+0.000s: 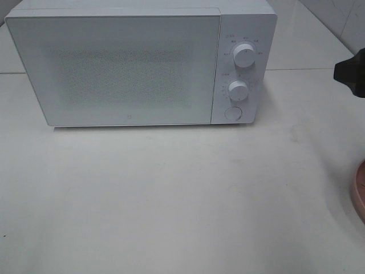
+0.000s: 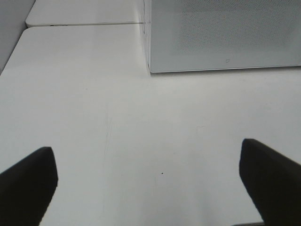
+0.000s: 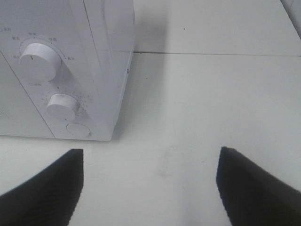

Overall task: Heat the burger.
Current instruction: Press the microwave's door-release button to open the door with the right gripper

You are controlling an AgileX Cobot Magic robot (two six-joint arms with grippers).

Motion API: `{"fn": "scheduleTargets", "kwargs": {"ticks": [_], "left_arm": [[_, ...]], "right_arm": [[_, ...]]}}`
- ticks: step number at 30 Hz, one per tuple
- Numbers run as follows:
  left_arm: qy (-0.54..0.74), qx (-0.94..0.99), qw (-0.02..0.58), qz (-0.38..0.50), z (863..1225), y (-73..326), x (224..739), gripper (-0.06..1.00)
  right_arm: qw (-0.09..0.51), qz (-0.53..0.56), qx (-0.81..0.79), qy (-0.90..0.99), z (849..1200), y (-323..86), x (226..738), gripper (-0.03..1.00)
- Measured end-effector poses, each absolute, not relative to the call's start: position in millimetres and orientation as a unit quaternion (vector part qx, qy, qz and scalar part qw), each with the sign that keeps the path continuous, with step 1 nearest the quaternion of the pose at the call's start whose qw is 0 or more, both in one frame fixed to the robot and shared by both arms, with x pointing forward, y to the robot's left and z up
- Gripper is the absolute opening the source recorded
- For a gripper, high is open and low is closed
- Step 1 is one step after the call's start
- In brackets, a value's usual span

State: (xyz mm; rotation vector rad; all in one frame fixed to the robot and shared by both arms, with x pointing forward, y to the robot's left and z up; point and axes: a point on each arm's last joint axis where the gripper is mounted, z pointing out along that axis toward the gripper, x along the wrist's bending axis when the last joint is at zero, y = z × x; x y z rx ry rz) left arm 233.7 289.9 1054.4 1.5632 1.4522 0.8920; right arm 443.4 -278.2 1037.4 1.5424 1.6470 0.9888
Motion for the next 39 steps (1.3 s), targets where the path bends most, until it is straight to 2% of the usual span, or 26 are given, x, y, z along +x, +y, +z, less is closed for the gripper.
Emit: {"fn": "scheduleTargets", "kwargs": {"ticks": [9, 14, 19, 39], "left_arm": [[0.575, 0.619, 0.403, 0.353, 1054.4, 289.9, 233.7, 0.99], [0.575, 0.619, 0.403, 0.353, 1054.4, 289.9, 233.7, 0.99], [0.575, 0.619, 0.403, 0.353, 1054.4, 289.9, 233.7, 0.99], [0.575, 0.619, 0.403, 0.353, 1054.4, 289.9, 233.7, 0.99]], "right_arm": [[0.351, 0.402, 0.578, 0.617, 1029.5, -275.9, 463.8, 0.75], [0.386, 0.445, 0.552, 0.591, 1010.9, -275.7, 462.8, 0.75], [0.385, 0.456, 0.563, 0.572, 996.7, -275.7, 458.4, 0.75], [0.405, 0.438, 0.526, 0.607, 937.6, -211.4, 449.1, 0.75]]}}
